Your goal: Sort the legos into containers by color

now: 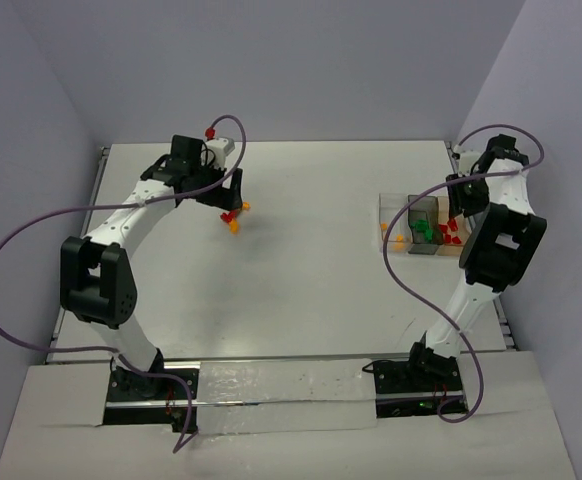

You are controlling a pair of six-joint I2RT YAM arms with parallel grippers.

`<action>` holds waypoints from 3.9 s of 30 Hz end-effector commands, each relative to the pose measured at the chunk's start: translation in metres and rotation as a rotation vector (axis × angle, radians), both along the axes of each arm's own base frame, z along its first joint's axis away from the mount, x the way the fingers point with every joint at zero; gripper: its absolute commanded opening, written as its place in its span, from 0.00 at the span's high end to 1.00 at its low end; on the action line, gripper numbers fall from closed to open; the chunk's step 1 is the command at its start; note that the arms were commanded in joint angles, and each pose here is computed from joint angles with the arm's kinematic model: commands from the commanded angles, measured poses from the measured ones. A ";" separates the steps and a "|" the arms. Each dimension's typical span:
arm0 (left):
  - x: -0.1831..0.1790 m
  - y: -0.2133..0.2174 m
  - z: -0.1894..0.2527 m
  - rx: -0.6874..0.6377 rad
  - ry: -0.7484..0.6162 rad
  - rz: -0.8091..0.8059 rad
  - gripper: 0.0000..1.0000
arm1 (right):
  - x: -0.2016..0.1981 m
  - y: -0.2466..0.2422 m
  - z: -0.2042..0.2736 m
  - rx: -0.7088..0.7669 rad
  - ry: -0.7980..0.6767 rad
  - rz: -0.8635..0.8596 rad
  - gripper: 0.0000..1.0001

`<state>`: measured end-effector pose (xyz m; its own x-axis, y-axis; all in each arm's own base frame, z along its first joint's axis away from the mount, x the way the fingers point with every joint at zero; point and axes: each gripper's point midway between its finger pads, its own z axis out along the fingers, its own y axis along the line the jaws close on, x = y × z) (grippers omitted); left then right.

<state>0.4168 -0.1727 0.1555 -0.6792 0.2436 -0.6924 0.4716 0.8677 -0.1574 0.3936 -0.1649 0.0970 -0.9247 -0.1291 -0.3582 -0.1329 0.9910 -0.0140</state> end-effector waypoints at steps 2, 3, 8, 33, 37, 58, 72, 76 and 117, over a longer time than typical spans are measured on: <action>-0.004 0.009 0.006 -0.023 0.006 -0.056 0.04 | 0.017 0.027 0.048 0.054 -0.117 0.021 0.46; -0.007 0.012 0.004 -0.023 0.012 -0.063 0.05 | 0.017 0.037 0.057 0.070 -0.136 0.032 0.44; -0.005 0.028 -0.014 0.016 0.059 -0.028 0.21 | 0.016 0.107 0.099 0.152 -0.233 0.128 0.29; 0.062 0.003 -0.082 0.038 0.123 -0.179 0.34 | 0.014 0.259 0.124 0.420 -0.324 0.257 0.10; 0.065 0.002 -0.094 0.061 0.132 -0.177 0.35 | 0.018 0.261 0.125 0.427 -0.322 0.260 0.10; 0.083 -0.004 -0.115 0.169 0.115 -0.153 0.56 | 0.021 0.264 0.114 0.437 -0.301 0.275 0.10; 0.082 -0.026 -0.083 0.065 0.118 -0.173 0.94 | 0.015 0.273 0.115 0.485 -0.309 0.297 0.10; 0.066 -0.057 -0.041 -0.045 0.101 -0.223 1.00 | 0.011 0.282 0.126 0.518 -0.341 0.322 0.11; -0.067 -0.177 0.057 0.002 -0.220 -0.518 1.00 | -0.048 0.403 0.095 1.076 0.049 0.365 0.47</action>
<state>0.3471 -0.3395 0.1732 -0.3793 0.5637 -0.7338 0.8479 0.5293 -0.0317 0.3462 0.2313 0.1807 -0.9220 -0.0268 -0.3861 -0.3584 0.4362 0.8254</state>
